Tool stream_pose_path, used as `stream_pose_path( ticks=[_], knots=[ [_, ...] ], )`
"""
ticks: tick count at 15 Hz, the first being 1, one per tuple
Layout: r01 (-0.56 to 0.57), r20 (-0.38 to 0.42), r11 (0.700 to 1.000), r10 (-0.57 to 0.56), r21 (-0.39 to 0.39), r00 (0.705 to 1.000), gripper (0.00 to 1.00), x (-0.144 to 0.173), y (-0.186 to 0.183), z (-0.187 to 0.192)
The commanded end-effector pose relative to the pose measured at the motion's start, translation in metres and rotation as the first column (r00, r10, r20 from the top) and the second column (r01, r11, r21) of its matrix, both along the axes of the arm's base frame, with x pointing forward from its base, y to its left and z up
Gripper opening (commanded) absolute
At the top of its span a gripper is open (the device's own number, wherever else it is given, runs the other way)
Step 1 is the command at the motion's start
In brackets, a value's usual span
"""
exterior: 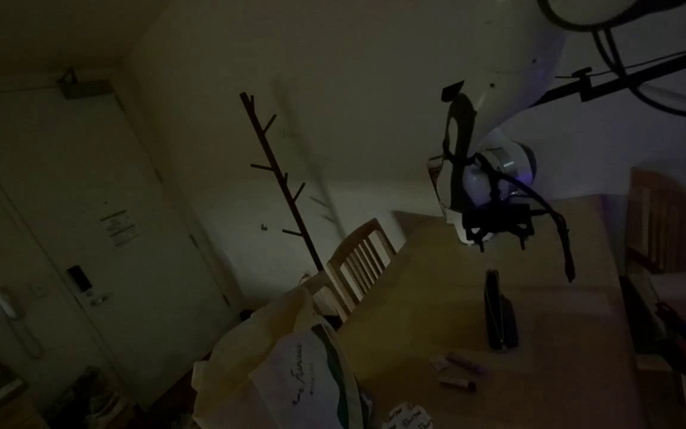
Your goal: Pick up the pen and put it in the parse
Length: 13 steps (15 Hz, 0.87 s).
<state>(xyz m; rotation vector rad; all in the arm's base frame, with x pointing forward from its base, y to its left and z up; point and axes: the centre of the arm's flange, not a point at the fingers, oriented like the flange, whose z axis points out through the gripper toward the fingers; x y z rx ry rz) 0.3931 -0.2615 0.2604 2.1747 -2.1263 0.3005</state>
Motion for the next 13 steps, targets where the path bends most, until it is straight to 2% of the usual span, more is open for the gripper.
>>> stream_pose_path(
  ticks=[1,5,6,8,13],
  knots=[
    [-0.039,-0.004,0.979,0.041,0.198,0.999,1.0,-0.001,0.024,0.052],
    [-0.059,0.024,0.912,0.054,0.407,0.998,1.0,0.003,0.03,0.062],
    [-0.043,-0.008,0.947,0.048,0.318,0.999,1.0,0.01,0.023,0.043],
    [-0.047,0.004,0.929,0.049,0.366,0.999,1.0,0.011,0.023,0.048],
    [-0.048,0.015,0.922,0.046,0.384,0.999,1.0,0.011,0.022,0.048]
  ],
)
